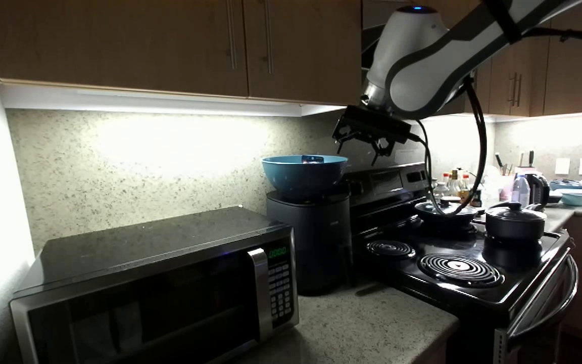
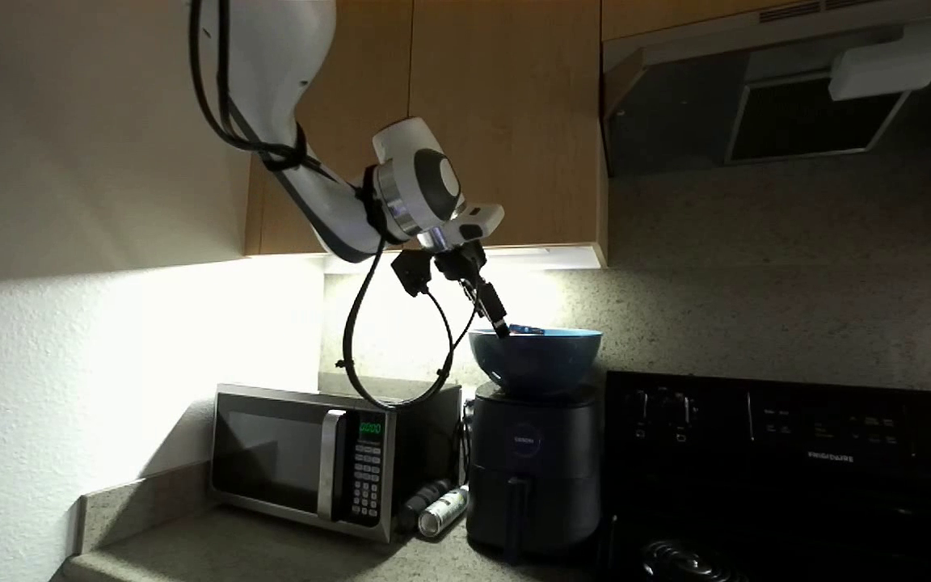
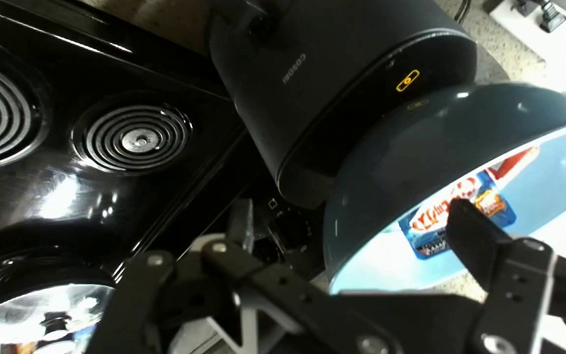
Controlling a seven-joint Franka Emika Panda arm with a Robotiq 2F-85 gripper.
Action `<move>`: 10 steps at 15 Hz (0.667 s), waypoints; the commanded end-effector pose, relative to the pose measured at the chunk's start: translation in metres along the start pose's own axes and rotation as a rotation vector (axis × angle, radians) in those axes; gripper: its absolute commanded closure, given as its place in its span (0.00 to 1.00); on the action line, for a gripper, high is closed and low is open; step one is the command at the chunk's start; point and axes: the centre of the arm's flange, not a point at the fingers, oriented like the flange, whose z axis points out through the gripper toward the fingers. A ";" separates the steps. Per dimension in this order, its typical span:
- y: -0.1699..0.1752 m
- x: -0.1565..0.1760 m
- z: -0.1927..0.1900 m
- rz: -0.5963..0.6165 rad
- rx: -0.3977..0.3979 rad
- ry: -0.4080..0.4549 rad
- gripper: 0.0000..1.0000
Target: Put the blue bowl on the counter top
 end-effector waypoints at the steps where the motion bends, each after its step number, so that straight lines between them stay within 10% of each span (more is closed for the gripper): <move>1: -0.051 0.005 0.015 0.029 -0.012 0.037 0.00; 10: -0.041 0.010 0.041 0.174 -0.020 0.077 0.00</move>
